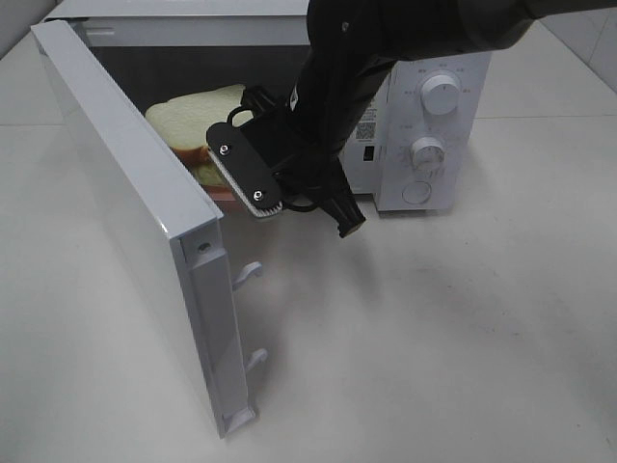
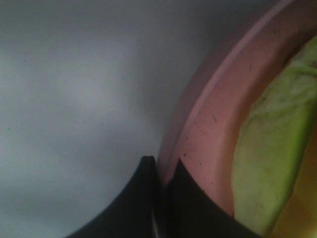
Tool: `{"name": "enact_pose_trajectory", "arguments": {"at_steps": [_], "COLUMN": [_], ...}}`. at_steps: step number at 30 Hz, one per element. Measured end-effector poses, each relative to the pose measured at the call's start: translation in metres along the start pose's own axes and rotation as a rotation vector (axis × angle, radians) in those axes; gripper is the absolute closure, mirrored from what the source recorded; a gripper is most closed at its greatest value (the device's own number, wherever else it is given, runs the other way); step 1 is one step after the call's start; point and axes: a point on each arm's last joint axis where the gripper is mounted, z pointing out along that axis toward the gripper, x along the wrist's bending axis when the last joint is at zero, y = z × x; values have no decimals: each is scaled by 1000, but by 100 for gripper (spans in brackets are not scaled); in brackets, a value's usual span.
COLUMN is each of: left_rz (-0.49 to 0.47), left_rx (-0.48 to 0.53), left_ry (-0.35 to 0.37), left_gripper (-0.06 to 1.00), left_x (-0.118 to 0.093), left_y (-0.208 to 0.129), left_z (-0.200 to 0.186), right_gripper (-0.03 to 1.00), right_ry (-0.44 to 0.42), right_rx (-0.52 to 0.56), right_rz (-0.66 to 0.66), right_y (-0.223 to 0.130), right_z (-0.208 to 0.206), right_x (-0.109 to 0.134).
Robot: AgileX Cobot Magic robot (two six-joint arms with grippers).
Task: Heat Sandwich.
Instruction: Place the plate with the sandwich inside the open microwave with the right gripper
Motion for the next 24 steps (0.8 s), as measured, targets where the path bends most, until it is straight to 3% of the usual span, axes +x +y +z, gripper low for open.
{"name": "enact_pose_trajectory", "arguments": {"at_steps": [24], "left_rz": [0], "left_rx": [-1], "left_ry": [0], "left_gripper": [-3], "left_x": [0], "left_y": [0], "left_z": [0], "right_gripper": [92], "right_ry": [-42], "right_rx": [72], "right_rz": [179], "right_y": [-7], "right_z": [24], "right_x": [-42]}}
